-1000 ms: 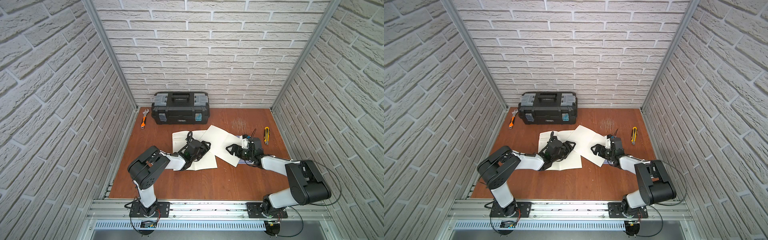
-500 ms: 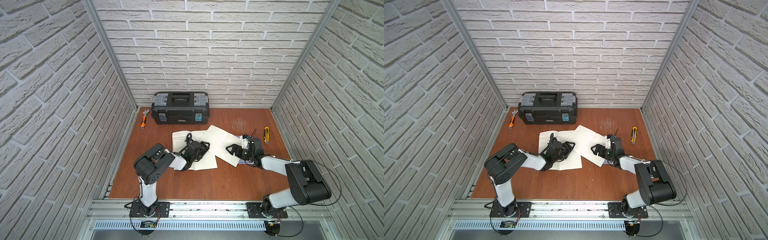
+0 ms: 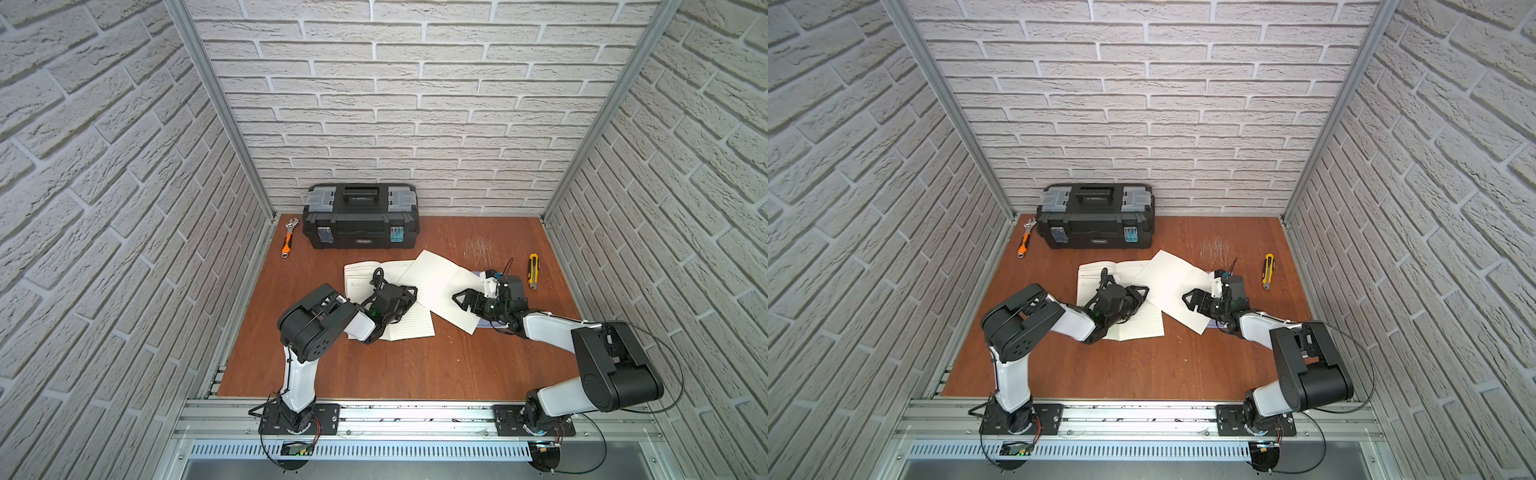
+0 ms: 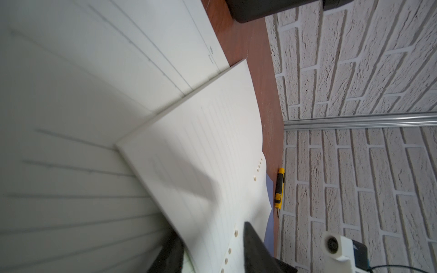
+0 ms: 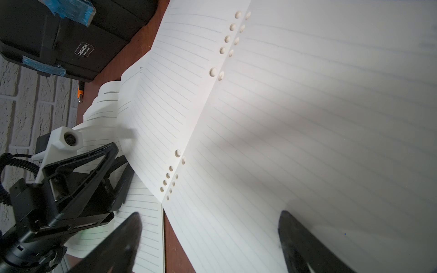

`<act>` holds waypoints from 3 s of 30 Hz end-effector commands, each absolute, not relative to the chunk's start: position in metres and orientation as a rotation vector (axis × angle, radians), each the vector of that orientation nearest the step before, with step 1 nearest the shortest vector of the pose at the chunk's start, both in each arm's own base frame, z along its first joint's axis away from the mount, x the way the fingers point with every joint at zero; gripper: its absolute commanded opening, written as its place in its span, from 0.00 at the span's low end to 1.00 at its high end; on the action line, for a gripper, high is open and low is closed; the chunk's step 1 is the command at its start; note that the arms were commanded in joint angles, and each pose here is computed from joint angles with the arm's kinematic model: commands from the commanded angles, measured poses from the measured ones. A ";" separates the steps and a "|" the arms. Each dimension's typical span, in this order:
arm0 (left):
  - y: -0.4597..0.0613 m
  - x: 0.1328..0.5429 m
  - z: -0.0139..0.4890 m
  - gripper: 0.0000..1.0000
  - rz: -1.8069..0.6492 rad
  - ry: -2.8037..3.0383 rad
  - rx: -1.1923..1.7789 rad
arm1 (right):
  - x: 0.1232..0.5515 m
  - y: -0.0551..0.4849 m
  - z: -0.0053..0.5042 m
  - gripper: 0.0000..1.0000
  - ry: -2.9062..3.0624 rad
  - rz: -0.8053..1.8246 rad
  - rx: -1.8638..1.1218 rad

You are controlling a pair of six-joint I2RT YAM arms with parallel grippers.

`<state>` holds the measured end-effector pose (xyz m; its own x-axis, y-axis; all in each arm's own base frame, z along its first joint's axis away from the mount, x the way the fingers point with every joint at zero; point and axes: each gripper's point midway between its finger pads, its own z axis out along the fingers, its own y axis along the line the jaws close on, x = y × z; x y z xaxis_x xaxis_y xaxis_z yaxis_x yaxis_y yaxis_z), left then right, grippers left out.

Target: Close the notebook

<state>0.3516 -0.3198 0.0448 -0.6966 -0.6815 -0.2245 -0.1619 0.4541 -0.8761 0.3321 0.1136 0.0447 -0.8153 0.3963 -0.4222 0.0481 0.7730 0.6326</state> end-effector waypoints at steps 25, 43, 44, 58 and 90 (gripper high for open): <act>-0.394 0.319 0.147 0.00 -0.474 2.001 0.235 | 0.332 0.062 0.160 0.91 2.302 0.706 0.353; -0.416 0.304 0.136 0.00 0.238 1.664 0.698 | 0.314 0.009 0.183 0.91 2.227 0.672 0.495; -0.421 0.299 0.133 0.00 0.227 1.646 0.728 | 0.314 0.007 0.184 0.91 2.222 0.669 0.501; -0.490 0.235 0.064 0.00 0.142 1.523 1.263 | 0.336 0.015 0.180 0.91 2.204 0.804 0.483; -0.502 0.235 0.053 0.00 0.292 1.500 1.301 | 0.342 0.018 0.054 0.89 2.445 0.696 0.612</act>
